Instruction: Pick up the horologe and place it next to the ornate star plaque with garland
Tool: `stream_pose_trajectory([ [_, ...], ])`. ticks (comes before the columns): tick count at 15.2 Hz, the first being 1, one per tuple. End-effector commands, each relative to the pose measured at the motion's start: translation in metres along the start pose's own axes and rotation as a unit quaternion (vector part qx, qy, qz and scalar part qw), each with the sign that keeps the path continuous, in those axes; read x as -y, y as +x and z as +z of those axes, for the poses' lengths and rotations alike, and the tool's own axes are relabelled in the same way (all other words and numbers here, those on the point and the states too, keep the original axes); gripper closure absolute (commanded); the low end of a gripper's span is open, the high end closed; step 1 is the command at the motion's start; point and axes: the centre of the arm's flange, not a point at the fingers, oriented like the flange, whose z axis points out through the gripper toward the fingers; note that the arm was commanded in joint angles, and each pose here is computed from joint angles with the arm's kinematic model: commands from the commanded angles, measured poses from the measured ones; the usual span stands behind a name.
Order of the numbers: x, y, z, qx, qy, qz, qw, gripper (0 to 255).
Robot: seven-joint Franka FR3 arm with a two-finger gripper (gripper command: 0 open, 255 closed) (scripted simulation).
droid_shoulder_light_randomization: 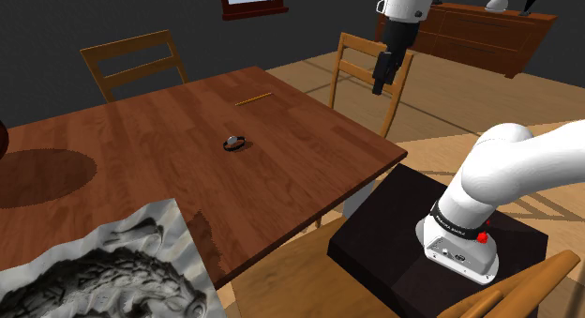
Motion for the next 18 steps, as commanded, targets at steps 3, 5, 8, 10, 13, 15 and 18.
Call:
stream_pose_trajectory([
  [3,0.0,0.027,0.007,0.005,0.0,-0.029,0.9996,0],
  [5,0.002,0.054,0.015,0.01,0.0,-0.059,0.9982,0],
  [8,0.007,0.093,0.027,0.018,0.0,-0.103,0.9946,0],
  [10,0.013,0.119,0.036,0.022,0.0,-0.132,0.991,0],
  [13,0.024,0.157,0.049,0.03,0.0,-0.175,0.9841,0],
  [15,0.033,0.182,0.058,0.035,0.0,-0.204,0.9784,0],
  [18,0.05,0.218,0.072,0.042,0.001,-0.247,0.9682,0],
])
